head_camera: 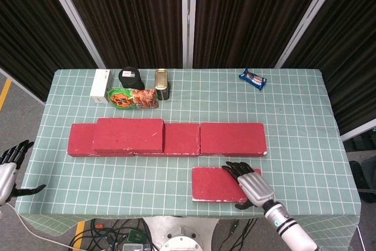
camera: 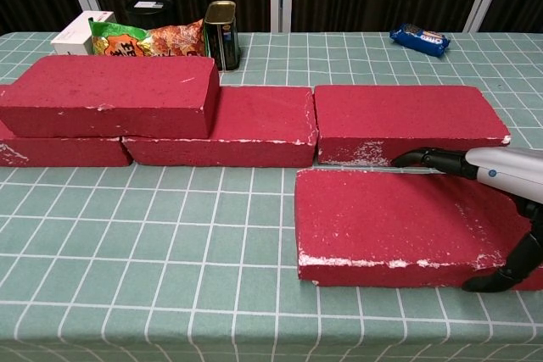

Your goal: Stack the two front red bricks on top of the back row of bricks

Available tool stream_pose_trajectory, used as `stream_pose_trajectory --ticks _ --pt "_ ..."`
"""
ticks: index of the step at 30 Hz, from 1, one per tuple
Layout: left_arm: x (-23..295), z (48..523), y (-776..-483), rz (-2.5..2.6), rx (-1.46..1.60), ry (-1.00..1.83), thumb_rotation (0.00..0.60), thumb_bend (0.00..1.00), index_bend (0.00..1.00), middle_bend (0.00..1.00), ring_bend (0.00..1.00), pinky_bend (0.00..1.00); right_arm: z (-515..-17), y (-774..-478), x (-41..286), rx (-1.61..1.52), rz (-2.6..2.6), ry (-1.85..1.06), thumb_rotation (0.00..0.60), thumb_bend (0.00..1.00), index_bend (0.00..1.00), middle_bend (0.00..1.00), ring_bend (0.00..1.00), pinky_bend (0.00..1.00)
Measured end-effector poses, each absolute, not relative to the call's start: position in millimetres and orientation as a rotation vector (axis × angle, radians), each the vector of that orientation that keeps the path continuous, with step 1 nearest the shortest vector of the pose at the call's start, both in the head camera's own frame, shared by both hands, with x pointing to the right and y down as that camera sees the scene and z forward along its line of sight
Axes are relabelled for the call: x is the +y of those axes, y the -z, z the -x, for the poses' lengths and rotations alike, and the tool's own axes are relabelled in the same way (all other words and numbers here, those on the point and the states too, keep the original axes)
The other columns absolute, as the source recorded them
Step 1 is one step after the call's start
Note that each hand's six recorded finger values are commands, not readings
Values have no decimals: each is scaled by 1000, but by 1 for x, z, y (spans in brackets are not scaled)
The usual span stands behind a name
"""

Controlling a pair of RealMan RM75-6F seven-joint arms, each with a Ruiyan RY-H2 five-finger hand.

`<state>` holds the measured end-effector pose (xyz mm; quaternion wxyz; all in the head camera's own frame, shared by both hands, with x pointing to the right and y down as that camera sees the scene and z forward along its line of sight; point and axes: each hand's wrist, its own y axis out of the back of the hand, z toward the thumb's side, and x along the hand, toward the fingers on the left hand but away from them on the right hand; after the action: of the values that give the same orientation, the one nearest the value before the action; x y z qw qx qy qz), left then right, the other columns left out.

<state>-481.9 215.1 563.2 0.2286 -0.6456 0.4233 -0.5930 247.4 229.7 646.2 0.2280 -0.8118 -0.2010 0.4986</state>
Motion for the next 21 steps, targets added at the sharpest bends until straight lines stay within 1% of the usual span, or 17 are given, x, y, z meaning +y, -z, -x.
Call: stream_pose_trajectory --ticks 10,14,18,21 --pt "214 480 -562 1824 1193 1606 600 16 35 0 0 0 -245 -654 227 -512 2248 -1393 600 0 0 2 0 0" --pt "213 480 -563 1835 1193 1608 600 16 35 0 0 0 -246 -656 227 -501 2236 -1400 600 0 0 33 0 1" --pt "213 477 -563 1856 1200 1598 600 17 35 0 0 0 -247 -656 224 -520 2218 -1399 600 6 0 101 0 57" --pt "211 476 -562 1861 1201 1584 600 16 36 0 0 0 -248 -656 223 -538 2197 -1393 600 11 0 130 8 102"
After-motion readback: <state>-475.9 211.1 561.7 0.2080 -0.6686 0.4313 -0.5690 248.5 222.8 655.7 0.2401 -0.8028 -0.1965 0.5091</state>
